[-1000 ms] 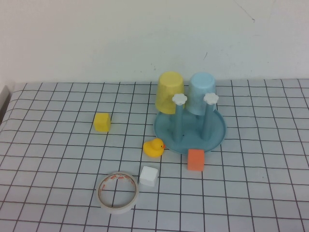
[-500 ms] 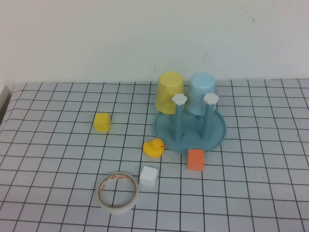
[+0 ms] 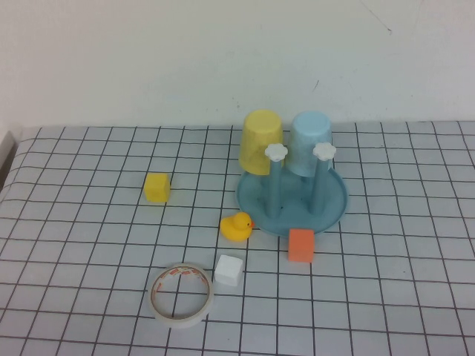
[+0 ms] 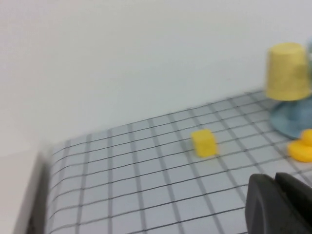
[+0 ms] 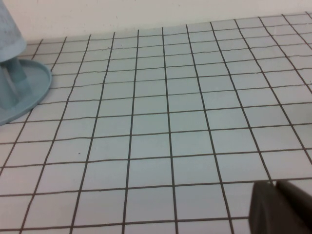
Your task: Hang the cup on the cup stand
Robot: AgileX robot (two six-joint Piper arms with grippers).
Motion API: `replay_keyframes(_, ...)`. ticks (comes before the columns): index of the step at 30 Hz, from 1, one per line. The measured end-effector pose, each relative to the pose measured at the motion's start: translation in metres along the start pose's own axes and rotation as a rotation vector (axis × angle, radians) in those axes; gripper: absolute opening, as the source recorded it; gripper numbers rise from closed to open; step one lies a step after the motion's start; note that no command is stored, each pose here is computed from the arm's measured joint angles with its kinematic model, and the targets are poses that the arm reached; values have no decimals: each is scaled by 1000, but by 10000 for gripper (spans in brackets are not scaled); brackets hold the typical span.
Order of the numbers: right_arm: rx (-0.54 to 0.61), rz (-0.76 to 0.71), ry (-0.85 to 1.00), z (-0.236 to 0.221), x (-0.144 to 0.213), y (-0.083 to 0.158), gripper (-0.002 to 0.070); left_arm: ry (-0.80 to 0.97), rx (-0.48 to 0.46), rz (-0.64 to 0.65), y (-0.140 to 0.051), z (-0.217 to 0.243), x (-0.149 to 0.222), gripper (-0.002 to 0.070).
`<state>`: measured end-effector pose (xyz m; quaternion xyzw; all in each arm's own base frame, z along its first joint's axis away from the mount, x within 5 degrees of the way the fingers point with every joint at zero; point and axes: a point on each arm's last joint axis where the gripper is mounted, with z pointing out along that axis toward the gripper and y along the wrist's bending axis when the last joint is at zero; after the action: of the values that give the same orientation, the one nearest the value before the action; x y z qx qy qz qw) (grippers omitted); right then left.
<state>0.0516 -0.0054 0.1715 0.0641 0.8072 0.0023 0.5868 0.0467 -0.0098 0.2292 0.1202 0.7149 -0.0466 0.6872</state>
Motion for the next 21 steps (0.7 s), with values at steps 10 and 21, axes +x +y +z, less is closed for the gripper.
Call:
replay_keyframes(10,0,0,0,0,0,0,-1,34,-228,-39,9,6,26,-1)
replay_keyframes(21,0,0,0,0,0,0,-1,101,-230,-58,8,8,42,-1)
